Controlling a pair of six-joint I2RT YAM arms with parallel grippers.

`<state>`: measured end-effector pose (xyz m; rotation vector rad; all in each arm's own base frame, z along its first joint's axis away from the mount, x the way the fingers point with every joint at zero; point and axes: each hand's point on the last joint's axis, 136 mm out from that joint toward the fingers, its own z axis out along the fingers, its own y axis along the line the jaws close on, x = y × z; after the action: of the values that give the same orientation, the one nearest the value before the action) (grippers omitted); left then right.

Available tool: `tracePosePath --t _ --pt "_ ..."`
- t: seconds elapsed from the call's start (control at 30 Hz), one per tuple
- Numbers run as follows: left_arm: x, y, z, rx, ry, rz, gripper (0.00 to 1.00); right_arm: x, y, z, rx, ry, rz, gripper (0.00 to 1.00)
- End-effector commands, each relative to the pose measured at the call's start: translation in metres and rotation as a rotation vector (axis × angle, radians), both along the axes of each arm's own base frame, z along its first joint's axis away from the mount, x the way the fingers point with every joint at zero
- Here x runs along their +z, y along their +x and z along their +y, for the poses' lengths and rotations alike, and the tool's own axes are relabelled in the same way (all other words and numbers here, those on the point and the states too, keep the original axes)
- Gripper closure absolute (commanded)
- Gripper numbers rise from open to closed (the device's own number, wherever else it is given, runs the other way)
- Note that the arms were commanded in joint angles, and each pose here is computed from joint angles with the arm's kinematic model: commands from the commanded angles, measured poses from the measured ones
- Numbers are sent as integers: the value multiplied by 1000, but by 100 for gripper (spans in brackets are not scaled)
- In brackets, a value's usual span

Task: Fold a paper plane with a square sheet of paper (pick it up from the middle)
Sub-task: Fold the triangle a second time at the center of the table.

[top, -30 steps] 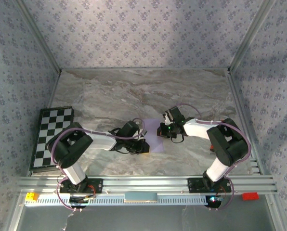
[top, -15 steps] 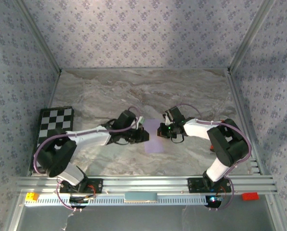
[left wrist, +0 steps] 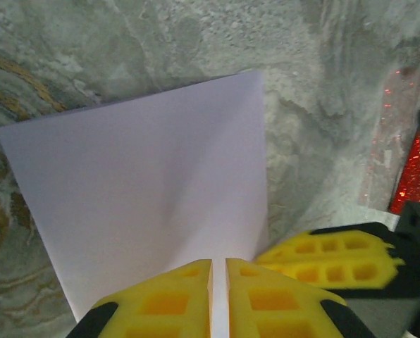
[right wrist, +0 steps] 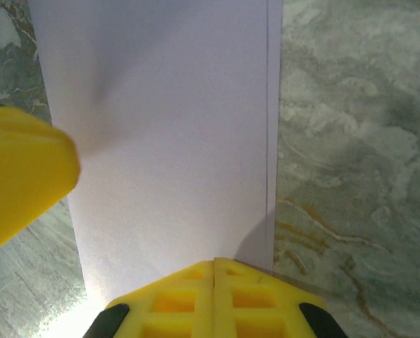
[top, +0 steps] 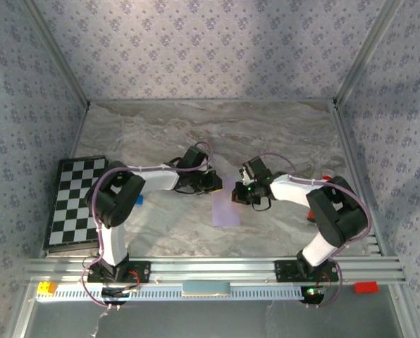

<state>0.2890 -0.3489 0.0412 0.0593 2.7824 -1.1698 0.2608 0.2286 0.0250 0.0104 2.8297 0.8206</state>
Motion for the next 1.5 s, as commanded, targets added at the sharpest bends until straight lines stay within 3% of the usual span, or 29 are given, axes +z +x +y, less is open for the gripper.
tracePosePath --t 0.0,0.43,0.77,1.47 --pt "-5 0 3 -25 17 4 87 14 -8 -4 -20 19 -8 90" --pt "-15 -1 13 -40 27 -4 86 22 -57 -28 -143 81 41 64" --pt "-33 -4 23 -37 58 25 86 11 -76 -25 -146 95 128 54" --pt "-41 -6 24 -46 56 44 87 15 -68 4 -111 245 159 56"
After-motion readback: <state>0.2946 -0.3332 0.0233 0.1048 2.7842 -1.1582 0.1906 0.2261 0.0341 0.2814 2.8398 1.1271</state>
